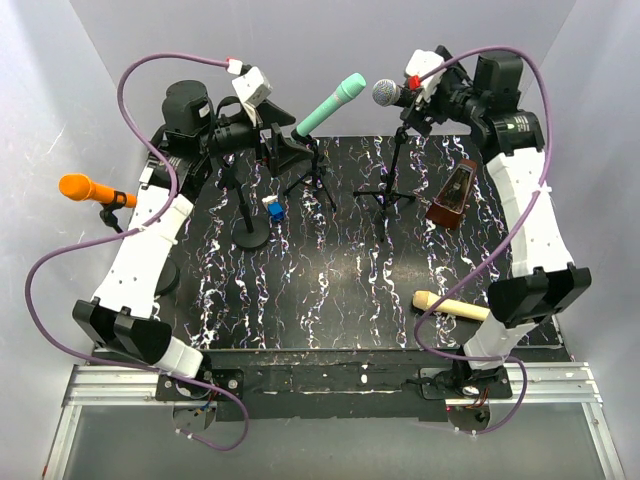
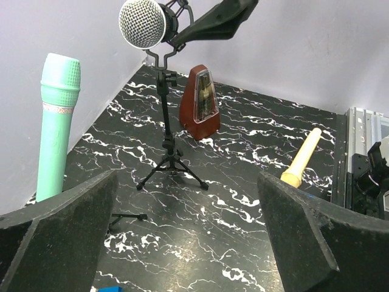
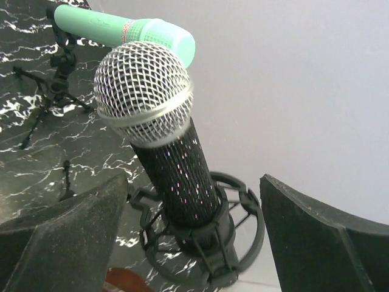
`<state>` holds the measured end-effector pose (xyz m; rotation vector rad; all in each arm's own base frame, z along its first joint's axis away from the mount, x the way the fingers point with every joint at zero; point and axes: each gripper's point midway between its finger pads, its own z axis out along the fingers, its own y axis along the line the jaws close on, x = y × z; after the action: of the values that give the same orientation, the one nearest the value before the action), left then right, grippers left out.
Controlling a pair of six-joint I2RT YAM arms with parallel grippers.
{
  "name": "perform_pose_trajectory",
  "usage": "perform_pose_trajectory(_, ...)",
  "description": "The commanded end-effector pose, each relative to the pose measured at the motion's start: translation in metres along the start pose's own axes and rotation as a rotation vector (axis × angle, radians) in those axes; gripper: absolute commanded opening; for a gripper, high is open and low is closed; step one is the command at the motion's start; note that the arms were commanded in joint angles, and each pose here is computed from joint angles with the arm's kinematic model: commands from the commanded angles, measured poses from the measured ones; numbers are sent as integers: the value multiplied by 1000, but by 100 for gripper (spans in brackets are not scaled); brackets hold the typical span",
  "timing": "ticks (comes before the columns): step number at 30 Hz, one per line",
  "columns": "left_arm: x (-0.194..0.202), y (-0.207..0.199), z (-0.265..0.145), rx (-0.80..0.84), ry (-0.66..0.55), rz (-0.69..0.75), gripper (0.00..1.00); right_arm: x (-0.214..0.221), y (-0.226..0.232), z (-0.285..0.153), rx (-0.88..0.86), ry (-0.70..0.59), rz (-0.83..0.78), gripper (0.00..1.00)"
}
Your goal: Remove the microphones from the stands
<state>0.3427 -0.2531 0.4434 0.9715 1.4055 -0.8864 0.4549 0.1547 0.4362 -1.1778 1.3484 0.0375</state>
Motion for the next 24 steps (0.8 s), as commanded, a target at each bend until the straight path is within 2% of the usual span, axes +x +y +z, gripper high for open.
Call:
perform_pose_trajectory(1, -24, -10, -10, -10, -49, 70, 98, -15, -18, 12, 32, -41, -171, 93)
perform_pose_trajectory(6, -25, -7, -13, -37, -42, 95, 98, -6, -24, 25, 88, -30, -224, 81)
perform_pose_trajectory(10, -23, -6, -15, -50, -32, 105, 98, -8, -10, 26, 85, -54, -283, 70)
perform_pose_trajectory(11, -21, -5, -14, -52, -26, 104, 98, -11, -6, 25, 91, -65, -300, 65)
perform_pose_trajectory(13, -17, -3, -14, -62, -18, 106, 98, -18, 2, 24, 101, -83, -326, 42)
perform_pose_trajectory(14, -17, -2, -14, -62, -17, 108, 98, -24, 3, 20, 112, -97, -346, 39)
perform_pose_trajectory(16, -16, -3, -13, -56, -18, 105, 98, -34, 13, 17, 113, -120, -364, 36)
perform_pose_trajectory(24, -1, -15, -4, 17, -16, 56, 98, -109, 40, -14, 136, -241, -375, 36)
